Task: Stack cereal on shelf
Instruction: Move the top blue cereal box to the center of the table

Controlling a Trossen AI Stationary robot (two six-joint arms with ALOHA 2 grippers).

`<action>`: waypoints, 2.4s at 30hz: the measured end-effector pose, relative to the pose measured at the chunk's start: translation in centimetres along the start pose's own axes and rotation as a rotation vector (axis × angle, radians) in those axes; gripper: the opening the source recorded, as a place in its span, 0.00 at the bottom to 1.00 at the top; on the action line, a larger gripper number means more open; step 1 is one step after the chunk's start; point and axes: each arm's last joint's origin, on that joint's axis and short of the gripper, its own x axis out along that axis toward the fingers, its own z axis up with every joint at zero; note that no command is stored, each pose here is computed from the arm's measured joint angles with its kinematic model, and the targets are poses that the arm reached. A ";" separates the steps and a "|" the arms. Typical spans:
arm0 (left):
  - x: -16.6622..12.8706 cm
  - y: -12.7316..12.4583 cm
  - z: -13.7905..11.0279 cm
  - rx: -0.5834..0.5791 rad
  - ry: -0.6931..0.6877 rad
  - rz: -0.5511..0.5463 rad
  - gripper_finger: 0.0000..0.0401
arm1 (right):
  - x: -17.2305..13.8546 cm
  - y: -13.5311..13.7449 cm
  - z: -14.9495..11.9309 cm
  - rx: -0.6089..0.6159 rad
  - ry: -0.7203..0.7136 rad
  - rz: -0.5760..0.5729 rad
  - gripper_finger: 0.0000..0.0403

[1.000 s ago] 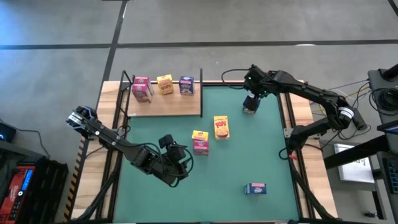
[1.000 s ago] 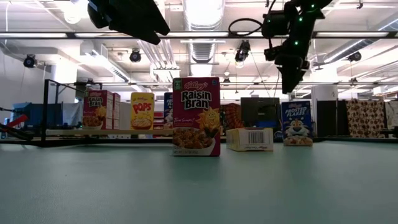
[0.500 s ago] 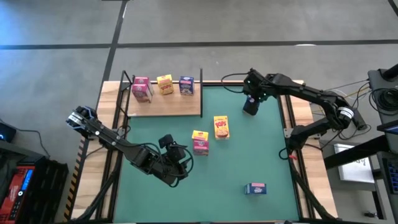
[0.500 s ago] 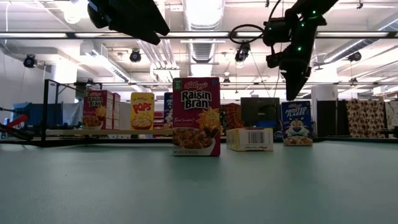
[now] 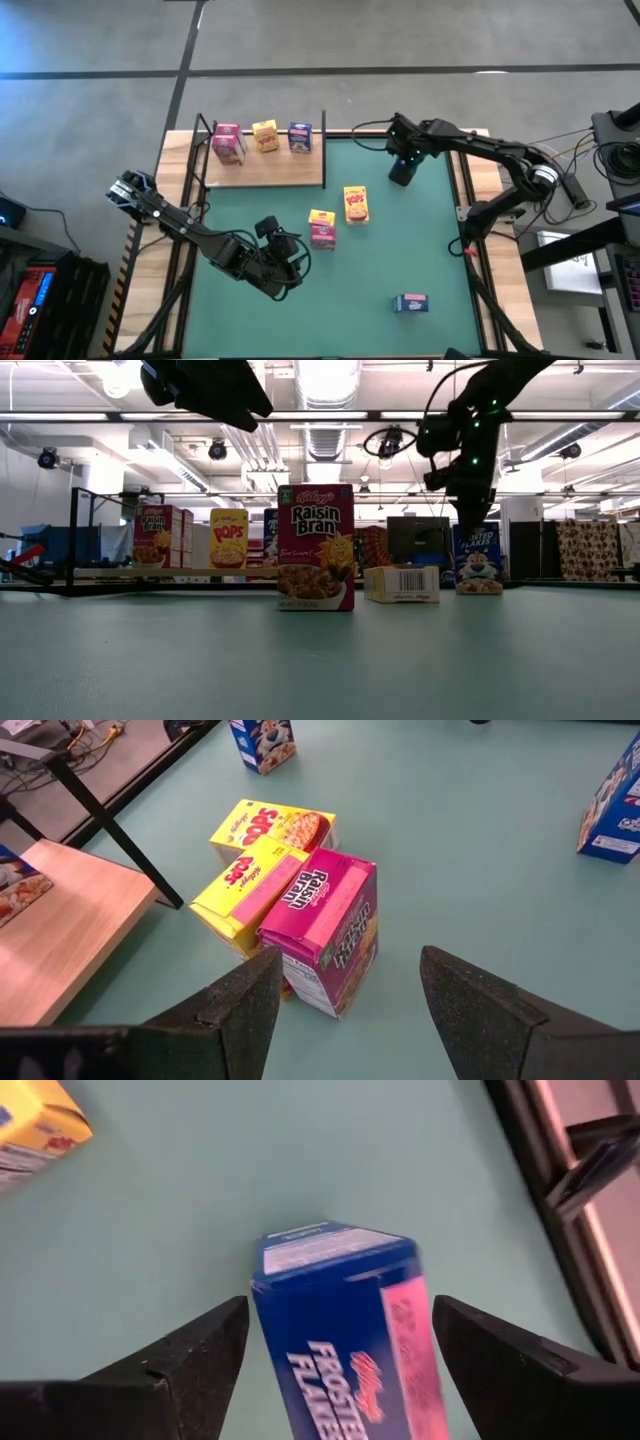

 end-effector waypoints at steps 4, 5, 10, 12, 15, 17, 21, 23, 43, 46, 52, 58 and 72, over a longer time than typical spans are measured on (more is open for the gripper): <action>0.0 0.0 0.0 -0.003 0.000 0.000 0.55 | 1.3 0.1 0.2 -0.006 0.053 0.012 0.73; 0.0 0.0 0.0 -0.003 0.000 0.000 0.55 | 1.4 0.1 0.2 -0.002 0.060 0.015 0.73; 0.0 0.0 0.0 -0.003 0.000 0.000 0.55 | 2.0 0.4 0.2 0.010 0.077 0.102 0.66; 0.0 0.0 0.0 -0.003 0.000 0.000 0.55 | 2.0 0.6 0.2 0.019 0.079 0.138 0.62; 0.0 0.0 0.0 -0.003 0.000 0.000 0.55 | 1.9 0.9 0.1 0.032 0.085 0.173 0.55; 0.0 0.0 0.0 -0.003 0.000 0.000 0.55 | 1.8 1.1 0.2 0.045 0.081 0.189 0.50; 0.0 0.0 0.0 -0.003 0.000 0.000 0.55 | 1.4 2.0 0.2 0.072 0.072 0.251 0.42; 0.0 0.0 0.0 -0.003 0.000 0.000 0.55 | 1.3 2.8 0.3 0.081 0.073 0.291 0.39; 0.0 0.0 0.0 -0.003 0.000 0.000 0.55 | -1.3 16.7 -1.8 -0.089 0.096 0.295 0.39; 0.0 0.0 -0.1 0.002 0.006 0.001 0.55 | -1.7 18.2 -2.4 -0.109 0.075 0.291 0.39; 0.0 0.0 -0.1 0.005 0.008 0.002 0.55 | -2.2 20.1 -3.0 -0.162 0.036 0.326 0.40; 0.0 0.1 -0.1 0.007 0.009 0.003 0.55 | -2.4 20.7 -3.0 -0.176 0.009 0.344 0.50; 0.3 0.4 -0.1 0.070 -0.026 0.062 0.55 | -4.4 20.2 -2.7 -0.162 -0.007 0.362 0.65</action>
